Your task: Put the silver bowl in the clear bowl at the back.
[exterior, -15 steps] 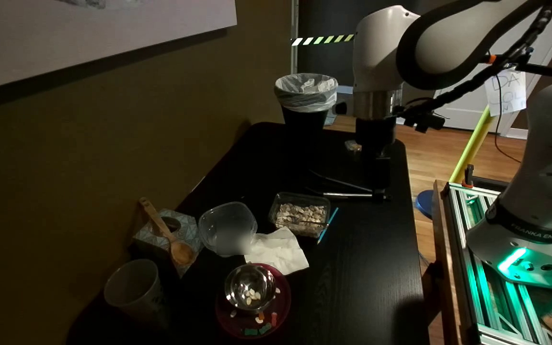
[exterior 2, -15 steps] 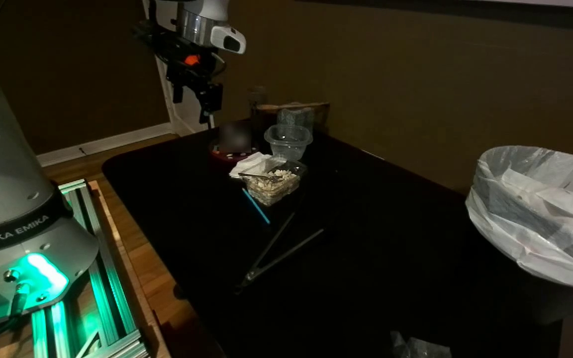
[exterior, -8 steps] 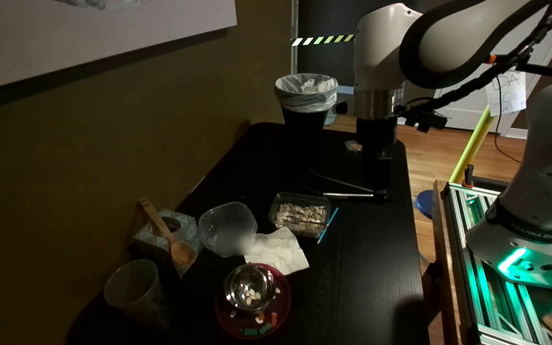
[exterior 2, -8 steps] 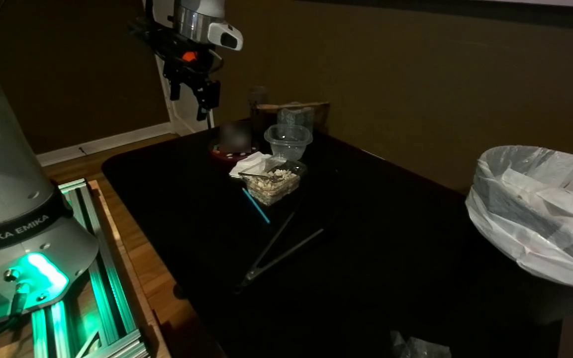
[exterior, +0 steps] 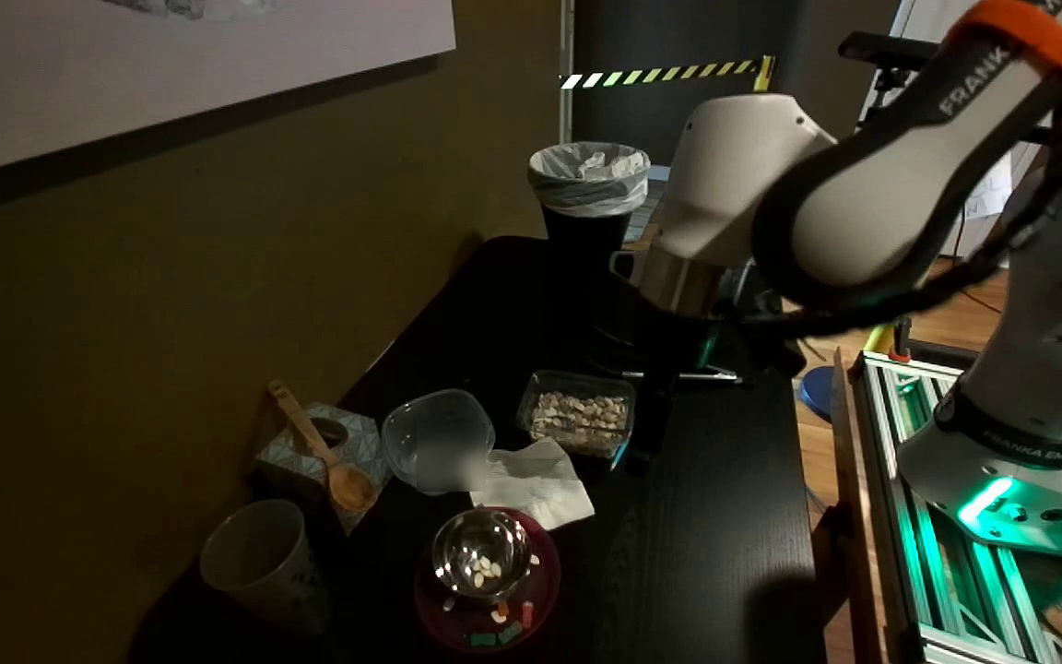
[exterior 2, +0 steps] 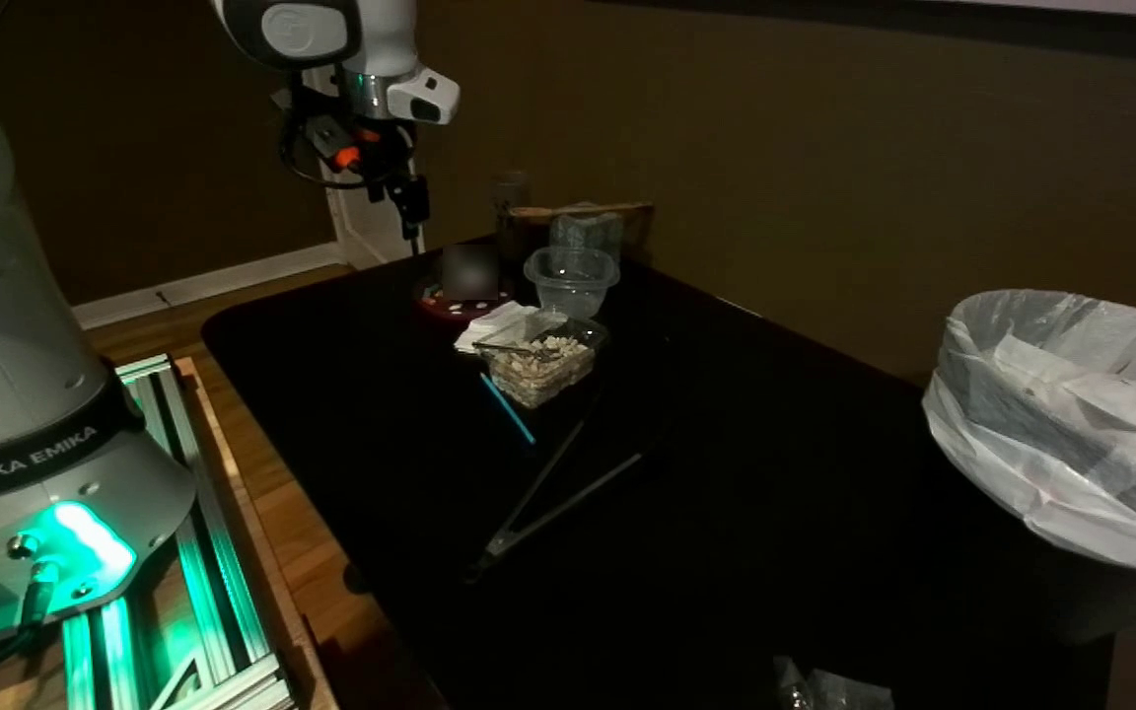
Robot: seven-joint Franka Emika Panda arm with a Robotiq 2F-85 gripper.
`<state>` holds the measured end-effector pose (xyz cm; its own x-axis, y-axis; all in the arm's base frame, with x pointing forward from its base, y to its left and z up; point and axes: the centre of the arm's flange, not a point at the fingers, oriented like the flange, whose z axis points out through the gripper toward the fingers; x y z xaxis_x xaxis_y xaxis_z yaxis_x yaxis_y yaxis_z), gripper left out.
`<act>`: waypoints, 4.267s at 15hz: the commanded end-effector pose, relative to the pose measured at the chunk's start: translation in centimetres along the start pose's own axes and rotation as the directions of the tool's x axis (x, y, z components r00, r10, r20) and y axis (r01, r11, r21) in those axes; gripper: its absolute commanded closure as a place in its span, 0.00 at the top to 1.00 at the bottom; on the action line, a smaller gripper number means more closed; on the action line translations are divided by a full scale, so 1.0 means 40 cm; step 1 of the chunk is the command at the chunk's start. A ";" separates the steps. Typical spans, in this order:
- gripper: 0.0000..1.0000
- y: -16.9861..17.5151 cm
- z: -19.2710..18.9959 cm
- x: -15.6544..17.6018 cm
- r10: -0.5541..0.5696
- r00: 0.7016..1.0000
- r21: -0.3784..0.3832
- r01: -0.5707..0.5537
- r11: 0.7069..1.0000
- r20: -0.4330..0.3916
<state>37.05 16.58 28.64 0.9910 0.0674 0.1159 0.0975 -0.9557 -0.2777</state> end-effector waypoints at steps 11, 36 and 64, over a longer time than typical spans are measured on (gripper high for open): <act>1.00 -0.169 0.331 0.079 0.230 0.973 -0.064 -0.231 0.971 -0.024; 0.01 -0.142 0.515 0.232 0.871 0.491 0.043 -0.870 0.492 -0.027; 0.01 0.025 0.216 0.504 0.941 0.336 -0.091 -0.937 0.337 0.021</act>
<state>54.54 20.64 22.29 0.4781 -0.8599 -0.1787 -0.8733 -0.4438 -0.2008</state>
